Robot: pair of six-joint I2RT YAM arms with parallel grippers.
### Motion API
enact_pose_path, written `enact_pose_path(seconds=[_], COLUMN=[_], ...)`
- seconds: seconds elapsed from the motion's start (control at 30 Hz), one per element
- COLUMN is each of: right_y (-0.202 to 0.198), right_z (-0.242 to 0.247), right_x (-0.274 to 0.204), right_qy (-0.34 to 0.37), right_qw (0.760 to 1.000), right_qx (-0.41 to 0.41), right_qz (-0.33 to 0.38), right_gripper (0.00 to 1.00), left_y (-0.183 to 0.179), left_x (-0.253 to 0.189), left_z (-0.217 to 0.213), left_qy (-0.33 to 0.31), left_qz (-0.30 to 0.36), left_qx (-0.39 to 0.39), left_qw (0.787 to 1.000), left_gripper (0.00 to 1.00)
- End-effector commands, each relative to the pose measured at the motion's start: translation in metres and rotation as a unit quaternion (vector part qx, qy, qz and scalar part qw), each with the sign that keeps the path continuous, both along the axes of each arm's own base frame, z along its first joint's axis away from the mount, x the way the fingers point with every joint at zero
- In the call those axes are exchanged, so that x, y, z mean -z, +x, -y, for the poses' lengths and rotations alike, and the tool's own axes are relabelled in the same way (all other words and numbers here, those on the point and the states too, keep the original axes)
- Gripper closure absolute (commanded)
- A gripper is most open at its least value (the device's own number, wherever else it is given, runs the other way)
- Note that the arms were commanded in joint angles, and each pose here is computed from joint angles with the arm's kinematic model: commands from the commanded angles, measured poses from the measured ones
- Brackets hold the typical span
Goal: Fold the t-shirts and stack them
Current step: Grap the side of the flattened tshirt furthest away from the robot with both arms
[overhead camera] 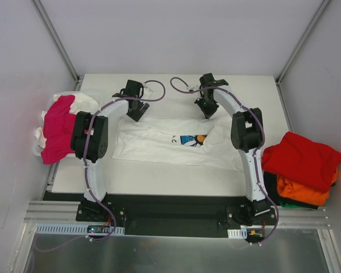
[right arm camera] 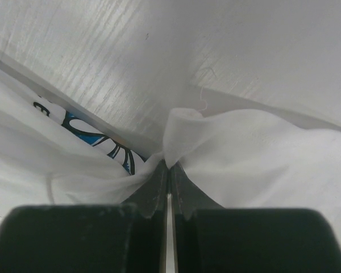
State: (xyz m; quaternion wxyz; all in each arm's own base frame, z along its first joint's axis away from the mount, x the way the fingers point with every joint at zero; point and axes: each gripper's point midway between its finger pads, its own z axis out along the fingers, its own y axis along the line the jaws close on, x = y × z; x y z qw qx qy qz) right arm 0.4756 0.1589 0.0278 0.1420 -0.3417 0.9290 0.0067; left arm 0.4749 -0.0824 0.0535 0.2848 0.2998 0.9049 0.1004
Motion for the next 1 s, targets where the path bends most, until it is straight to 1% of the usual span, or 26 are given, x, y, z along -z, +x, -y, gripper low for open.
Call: enact_pose_path(seconds=[0.0,0.03,0.1,0.17,0.2,0.23,0.3,0.33,0.53,0.6,0.67,0.7,0.8,0.97], right_y=[-0.003,-0.004,-0.005,-0.007,-0.008,-0.009,-0.011,-0.011,-0.018,-0.019,-0.020,-0.020,-0.020,-0.016], right_z=[0.004,0.009,0.009,0.009,0.008,0.009,0.008,0.009,0.012,0.012,0.012,0.013,0.013,0.013], right_x=[-0.041,-0.042,-0.046,-0.048,-0.051,-0.051,-0.050,-0.051,-0.041,-0.041,-0.042,-0.044,-0.045,-0.049], right_qy=[0.000,-0.011,-0.007,-0.005,-0.003,-0.003,-0.003,-0.003,-0.008,-0.009,-0.008,-0.009,-0.009,-0.012], right_qw=[0.999,0.999,0.999,0.999,0.999,0.999,0.999,0.999,1.000,1.000,1.000,1.000,1.000,0.999], right_qx=[-0.007,-0.005,-0.005,-0.006,-0.006,-0.006,-0.008,-0.007,-0.008,-0.008,-0.008,-0.007,-0.007,-0.007], right_qz=[0.033,0.034,0.037,0.037,0.039,0.037,0.035,0.036,0.021,0.019,0.021,0.023,0.025,0.037], right_gripper=[0.99,0.99,0.99,0.99,0.99,0.99,0.99,0.99,0.99,0.99,0.99,0.99,0.99,0.99], left_y=[-0.012,-0.008,-0.011,-0.008,-0.007,-0.005,-0.003,0.000,0.006,0.007,0.008,0.010,0.012,0.015], left_x=[0.017,0.014,0.021,0.020,0.022,0.021,0.022,0.018,0.010,0.008,0.009,0.008,0.008,0.007], left_z=[0.007,0.007,0.007,0.007,0.007,0.006,0.003,0.001,-0.005,-0.006,-0.007,-0.007,-0.007,-0.007], left_qy=[-0.047,-0.053,-0.061,-0.072,-0.074,-0.075,-0.077,-0.078,-0.072,-0.071,-0.069,-0.069,-0.067,-0.068], left_qz=[-0.056,-0.056,-0.073,-0.077,-0.082,-0.082,-0.083,-0.078,-0.067,-0.064,-0.064,-0.062,-0.060,-0.057], left_qx=[-0.011,-0.015,-0.022,-0.028,-0.029,-0.032,-0.039,-0.042,-0.049,-0.048,-0.048,-0.050,-0.051,-0.050], left_qw=[0.997,0.997,0.995,0.994,0.993,0.993,0.993,0.993,0.994,0.994,0.994,0.994,0.995,0.995], left_gripper=[0.33,0.33,0.35,0.38,0.41,0.47,0.53,0.58,0.65,0.72,0.81,0.91,0.99,1.00])
